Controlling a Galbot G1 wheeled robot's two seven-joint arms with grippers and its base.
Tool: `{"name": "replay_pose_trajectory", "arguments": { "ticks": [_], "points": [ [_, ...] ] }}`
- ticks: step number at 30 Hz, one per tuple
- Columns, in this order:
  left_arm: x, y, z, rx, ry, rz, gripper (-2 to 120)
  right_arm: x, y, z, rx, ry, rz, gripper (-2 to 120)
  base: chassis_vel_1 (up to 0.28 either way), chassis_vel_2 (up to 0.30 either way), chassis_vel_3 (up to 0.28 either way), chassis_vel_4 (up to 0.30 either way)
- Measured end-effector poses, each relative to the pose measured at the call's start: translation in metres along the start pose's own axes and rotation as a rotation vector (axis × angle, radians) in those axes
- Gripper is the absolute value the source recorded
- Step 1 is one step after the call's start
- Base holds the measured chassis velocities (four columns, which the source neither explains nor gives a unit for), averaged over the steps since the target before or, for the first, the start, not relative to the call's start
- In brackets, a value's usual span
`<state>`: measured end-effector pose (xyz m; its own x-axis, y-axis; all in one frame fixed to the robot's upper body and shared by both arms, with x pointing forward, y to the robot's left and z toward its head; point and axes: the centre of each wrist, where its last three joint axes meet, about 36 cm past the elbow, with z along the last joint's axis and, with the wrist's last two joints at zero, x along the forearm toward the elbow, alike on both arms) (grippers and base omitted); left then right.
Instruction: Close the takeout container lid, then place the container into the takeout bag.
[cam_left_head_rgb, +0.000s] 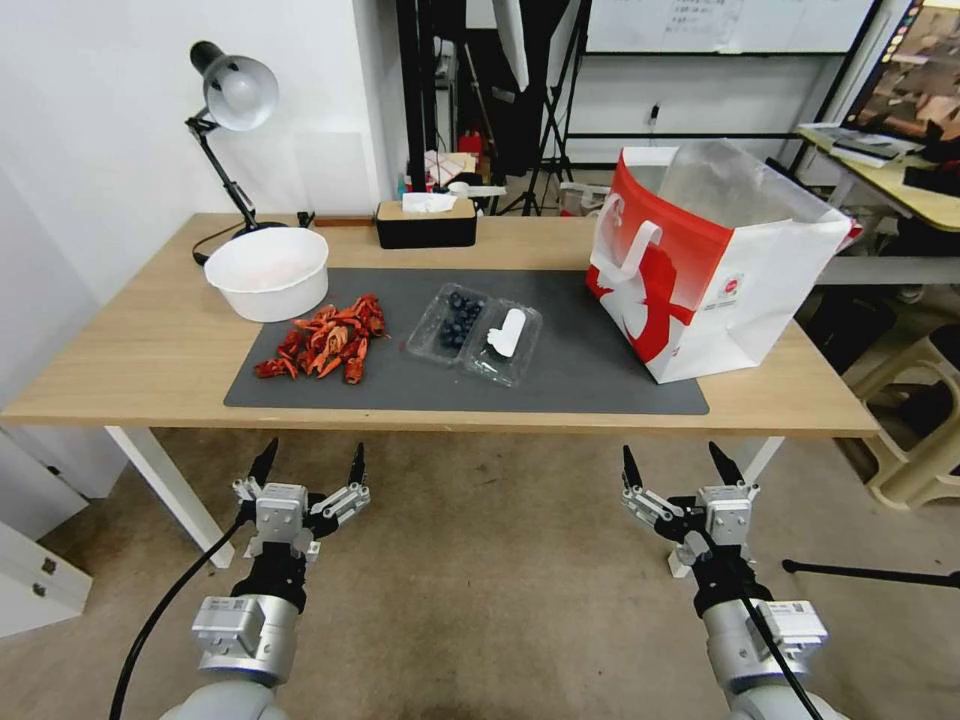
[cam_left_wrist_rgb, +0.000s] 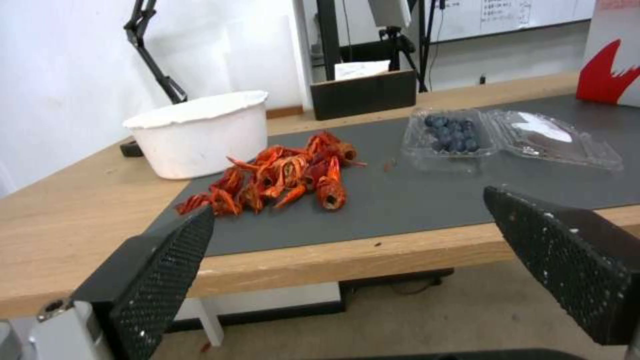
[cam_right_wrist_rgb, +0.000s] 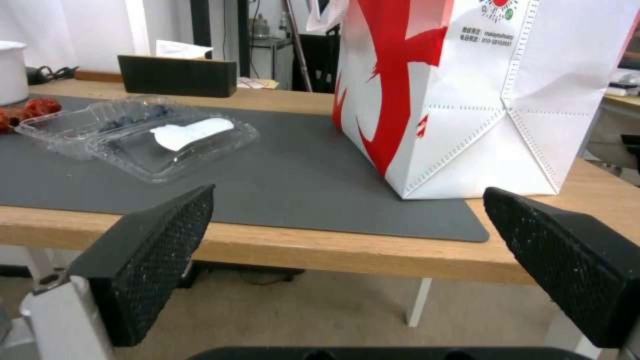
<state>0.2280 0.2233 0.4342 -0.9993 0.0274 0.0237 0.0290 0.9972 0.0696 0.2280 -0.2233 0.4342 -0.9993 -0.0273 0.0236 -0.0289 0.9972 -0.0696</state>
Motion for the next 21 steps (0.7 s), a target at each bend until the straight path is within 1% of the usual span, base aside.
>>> {"name": "replay_pose_trajectory", "arguments": {
  "ticks": [21],
  "points": [
    [0.0000,0.0000,0.0000,0.000,0.000,0.000,100,0.0000,0.0000,0.0000,0.000,0.000,0.000,100,0.000,0.000,0.000,0.000]
  ]
}}
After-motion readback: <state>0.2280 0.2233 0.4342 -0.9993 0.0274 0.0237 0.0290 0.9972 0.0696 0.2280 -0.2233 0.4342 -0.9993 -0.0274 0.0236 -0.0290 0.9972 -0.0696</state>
